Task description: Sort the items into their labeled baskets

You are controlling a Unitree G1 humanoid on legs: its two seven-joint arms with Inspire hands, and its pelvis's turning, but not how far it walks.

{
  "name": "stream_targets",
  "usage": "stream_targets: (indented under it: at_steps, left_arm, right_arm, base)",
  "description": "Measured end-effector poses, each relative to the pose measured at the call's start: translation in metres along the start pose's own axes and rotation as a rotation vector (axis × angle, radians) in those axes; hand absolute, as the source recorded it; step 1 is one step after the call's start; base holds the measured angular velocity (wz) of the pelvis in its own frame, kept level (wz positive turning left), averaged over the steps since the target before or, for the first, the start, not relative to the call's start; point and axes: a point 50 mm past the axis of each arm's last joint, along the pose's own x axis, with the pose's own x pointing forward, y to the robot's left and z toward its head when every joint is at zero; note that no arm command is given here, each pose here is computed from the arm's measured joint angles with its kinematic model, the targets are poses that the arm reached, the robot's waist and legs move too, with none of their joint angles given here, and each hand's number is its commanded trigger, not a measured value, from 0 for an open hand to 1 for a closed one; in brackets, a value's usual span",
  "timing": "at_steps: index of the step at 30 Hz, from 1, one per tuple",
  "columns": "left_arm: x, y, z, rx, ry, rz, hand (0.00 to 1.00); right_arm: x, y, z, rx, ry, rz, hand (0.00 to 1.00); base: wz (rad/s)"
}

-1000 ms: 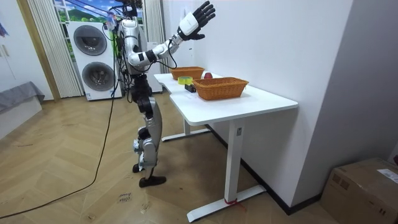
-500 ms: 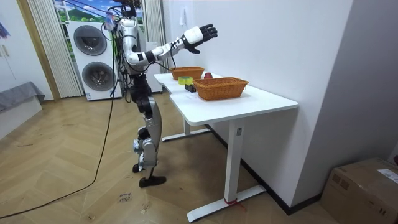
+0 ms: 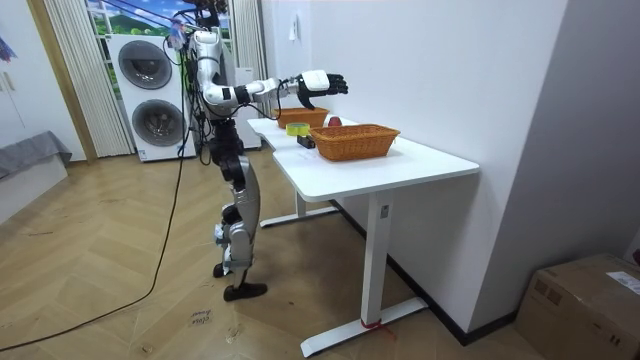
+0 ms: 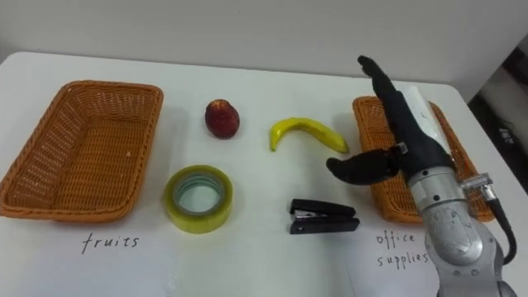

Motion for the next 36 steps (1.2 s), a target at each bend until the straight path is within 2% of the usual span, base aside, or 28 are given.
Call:
stream_targets:
  at_steps: [12,23,36]
  left_arm:
    - [0.000,0.000,0.000,0.000,0.000,-0.003,0.00]
    - [0.000,-0.001,0.002,0.000,-0.005,-0.004,0.00]
    - [0.001,-0.002,0.018,0.010,-0.063,-0.008,0.00]
  right_arm:
    - [0.000,0.006,-0.002,0.003,0.025,0.130,0.00]
    - [-0.001,0.009,-0.004,-0.007,0.042,0.182,0.00]
    - [-0.001,0.023,-0.004,-0.036,0.066,0.303,0.00]
  base:
    - [0.00]
    - [0.00]
    - [0.00]
